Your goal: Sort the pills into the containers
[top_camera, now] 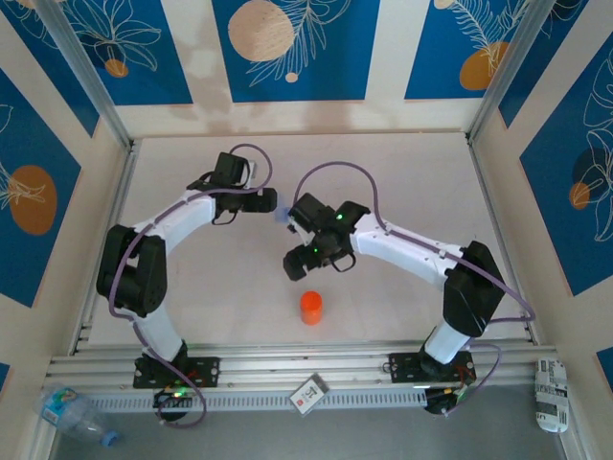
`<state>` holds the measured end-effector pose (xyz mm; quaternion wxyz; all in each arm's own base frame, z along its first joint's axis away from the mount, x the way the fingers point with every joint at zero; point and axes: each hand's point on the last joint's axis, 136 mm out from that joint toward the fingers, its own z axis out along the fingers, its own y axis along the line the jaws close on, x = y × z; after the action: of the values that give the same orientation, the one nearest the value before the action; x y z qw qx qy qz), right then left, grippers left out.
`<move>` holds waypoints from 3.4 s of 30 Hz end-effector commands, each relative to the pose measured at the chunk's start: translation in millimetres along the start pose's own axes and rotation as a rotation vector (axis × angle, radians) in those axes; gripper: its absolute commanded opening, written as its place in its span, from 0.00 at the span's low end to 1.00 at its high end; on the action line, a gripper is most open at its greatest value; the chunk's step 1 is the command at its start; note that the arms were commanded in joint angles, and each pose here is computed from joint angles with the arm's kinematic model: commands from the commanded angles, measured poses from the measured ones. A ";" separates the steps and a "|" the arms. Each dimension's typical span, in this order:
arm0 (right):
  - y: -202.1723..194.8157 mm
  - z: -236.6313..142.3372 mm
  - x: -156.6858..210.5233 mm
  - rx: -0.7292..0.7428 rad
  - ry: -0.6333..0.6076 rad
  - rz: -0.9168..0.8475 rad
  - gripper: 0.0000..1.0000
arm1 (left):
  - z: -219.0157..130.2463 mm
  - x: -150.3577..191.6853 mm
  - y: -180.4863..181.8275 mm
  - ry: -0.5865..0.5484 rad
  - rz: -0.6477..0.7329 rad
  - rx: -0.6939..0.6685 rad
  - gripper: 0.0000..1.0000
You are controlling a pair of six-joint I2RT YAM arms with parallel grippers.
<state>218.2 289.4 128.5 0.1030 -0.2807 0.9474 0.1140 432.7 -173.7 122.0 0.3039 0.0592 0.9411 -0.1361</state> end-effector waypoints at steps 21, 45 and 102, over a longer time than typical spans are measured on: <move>30.7 20.1 70.6 0.036 0.181 -0.068 0.89 | 7.4 -8.8 34.7 0.002 -0.021 -0.040 1.00; -14.7 -2.4 37.4 0.092 0.061 0.001 0.40 | 2.8 -11.5 27.8 -0.004 -0.043 0.006 1.00; -189.8 -100.0 -113.4 0.101 -0.253 0.413 0.79 | -25.2 -18.9 -13.7 -0.053 -0.096 0.179 1.00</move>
<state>416.4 141.8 178.1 0.1760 -0.0396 0.9804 0.0799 427.1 -173.0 124.5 0.2857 0.0333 0.9329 -0.2167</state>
